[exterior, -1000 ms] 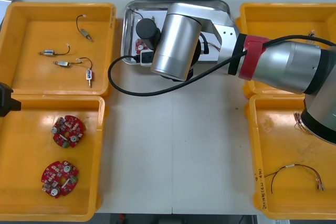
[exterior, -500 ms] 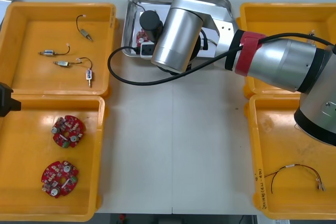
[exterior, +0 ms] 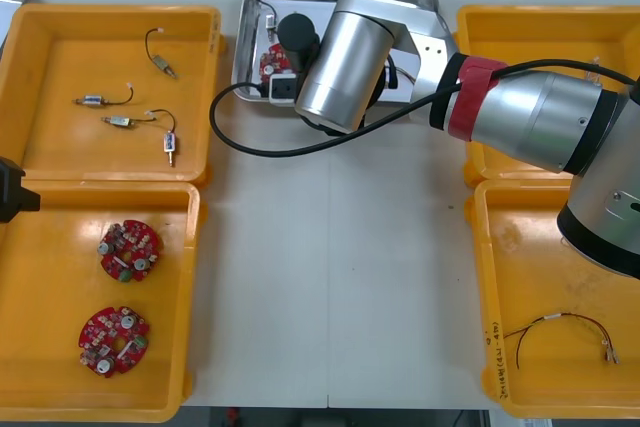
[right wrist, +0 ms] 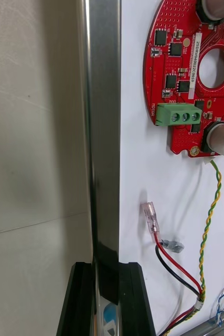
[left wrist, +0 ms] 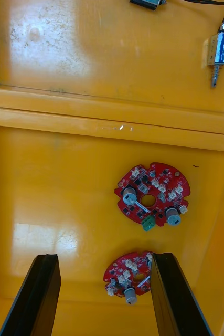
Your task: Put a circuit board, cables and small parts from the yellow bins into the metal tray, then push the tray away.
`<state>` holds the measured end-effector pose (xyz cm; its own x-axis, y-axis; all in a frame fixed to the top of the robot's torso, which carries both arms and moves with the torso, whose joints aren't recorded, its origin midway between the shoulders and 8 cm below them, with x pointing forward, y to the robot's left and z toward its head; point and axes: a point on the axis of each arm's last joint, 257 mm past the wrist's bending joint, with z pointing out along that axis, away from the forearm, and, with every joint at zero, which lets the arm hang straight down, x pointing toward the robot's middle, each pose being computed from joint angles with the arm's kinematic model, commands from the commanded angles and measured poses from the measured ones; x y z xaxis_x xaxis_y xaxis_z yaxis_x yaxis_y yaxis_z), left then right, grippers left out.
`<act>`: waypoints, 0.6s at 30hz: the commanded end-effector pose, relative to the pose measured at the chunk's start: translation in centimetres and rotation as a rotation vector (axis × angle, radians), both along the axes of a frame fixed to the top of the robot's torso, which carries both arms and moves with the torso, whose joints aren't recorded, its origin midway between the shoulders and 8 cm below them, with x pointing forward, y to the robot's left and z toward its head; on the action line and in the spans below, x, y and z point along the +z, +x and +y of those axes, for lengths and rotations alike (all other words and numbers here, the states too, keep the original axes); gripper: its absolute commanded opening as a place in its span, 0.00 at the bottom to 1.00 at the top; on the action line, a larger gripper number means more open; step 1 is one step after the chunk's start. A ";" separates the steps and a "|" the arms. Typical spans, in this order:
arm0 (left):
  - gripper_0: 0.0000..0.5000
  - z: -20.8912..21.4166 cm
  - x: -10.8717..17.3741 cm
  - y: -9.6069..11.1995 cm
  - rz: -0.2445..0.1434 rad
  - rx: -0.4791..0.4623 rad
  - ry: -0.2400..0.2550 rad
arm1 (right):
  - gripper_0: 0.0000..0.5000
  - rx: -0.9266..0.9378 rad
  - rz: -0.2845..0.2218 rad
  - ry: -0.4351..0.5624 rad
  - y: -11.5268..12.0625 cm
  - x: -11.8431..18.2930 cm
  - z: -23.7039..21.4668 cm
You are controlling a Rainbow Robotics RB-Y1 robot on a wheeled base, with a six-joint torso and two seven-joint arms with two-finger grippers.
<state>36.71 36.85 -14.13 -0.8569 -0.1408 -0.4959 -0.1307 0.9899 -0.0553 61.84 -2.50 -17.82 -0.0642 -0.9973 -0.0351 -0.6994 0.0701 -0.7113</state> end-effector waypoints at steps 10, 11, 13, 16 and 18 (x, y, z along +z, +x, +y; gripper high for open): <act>1.00 1.1 0.1 -0.7 0.019 -0.069 0.096 | 0.74 0.068 -0.055 0.009 1.0 4.0 2.7; 1.00 1.1 0.1 -0.7 0.019 -0.069 0.096 | 0.93 0.072 -0.056 0.005 1.1 4.1 2.7; 1.00 1.1 0.1 -0.7 0.019 -0.069 0.096 | 0.98 0.078 -0.059 0.000 1.1 4.3 2.8; 1.00 1.1 0.1 -0.7 0.019 -0.069 0.096 | 1.00 0.082 -0.059 -0.015 1.1 4.6 2.7; 1.00 1.1 0.1 -0.7 0.019 -0.069 0.096 | 1.00 0.069 -0.042 -0.004 0.8 4.7 2.6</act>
